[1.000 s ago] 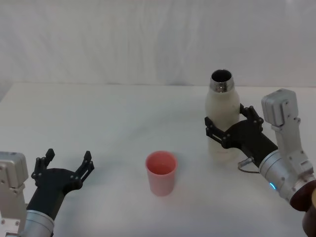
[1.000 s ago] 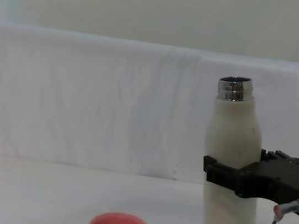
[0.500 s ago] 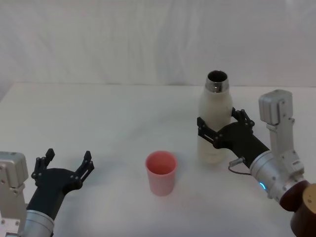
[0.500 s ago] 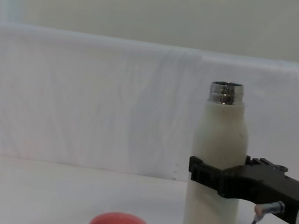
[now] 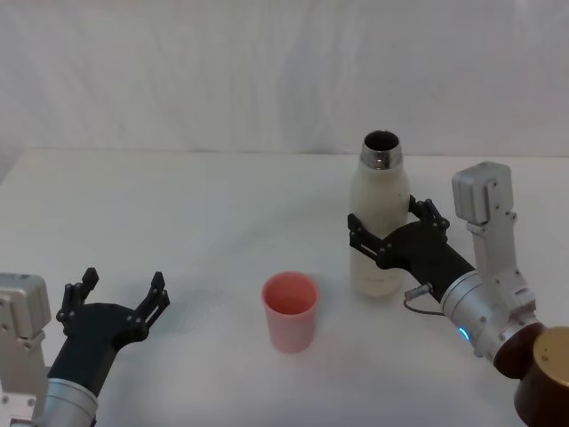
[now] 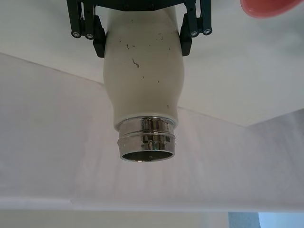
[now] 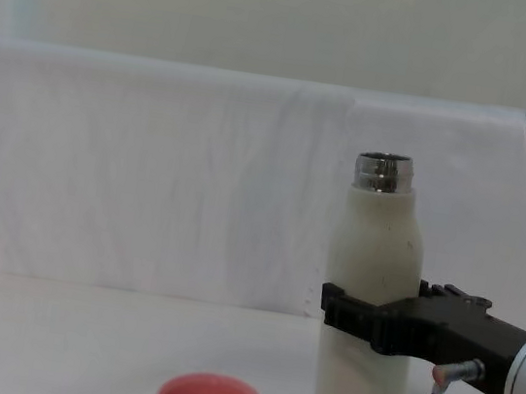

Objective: Grasp the thermos with one hand and pour water into the cup lid.

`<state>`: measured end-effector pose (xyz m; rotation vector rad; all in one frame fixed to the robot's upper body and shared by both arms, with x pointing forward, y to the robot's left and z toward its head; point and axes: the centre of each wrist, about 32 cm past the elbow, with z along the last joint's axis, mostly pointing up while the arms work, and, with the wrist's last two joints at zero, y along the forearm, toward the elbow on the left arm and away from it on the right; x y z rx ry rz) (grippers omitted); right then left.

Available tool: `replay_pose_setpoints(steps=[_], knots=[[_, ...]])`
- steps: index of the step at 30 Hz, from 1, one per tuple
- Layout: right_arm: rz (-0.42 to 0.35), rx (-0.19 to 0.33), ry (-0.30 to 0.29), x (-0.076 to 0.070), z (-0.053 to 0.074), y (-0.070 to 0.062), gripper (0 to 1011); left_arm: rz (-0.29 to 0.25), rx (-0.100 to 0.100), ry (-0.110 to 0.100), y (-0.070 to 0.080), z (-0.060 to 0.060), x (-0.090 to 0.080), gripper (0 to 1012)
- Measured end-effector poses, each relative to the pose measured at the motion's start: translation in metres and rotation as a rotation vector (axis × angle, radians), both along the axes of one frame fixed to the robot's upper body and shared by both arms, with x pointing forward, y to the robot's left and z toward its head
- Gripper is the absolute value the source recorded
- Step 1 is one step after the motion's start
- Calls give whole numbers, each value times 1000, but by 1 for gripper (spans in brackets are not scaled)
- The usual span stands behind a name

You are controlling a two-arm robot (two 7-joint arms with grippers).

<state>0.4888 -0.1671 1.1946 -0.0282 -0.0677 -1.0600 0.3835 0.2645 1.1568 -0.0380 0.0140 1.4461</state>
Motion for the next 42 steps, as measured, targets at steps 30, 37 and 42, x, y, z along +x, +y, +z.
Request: replay_pose_setpoints(steps=[30, 37, 42], knots=[[-13, 36, 34, -7, -12, -6, 956, 0, 0, 0, 0, 0, 0, 1001], [-18, 45, 39, -9, -13, -8, 956, 0, 0, 0, 0, 0, 0, 1001], [-19, 50, 43, -9, -13, -9, 957, 0, 0, 0, 0, 0, 0, 1001]])
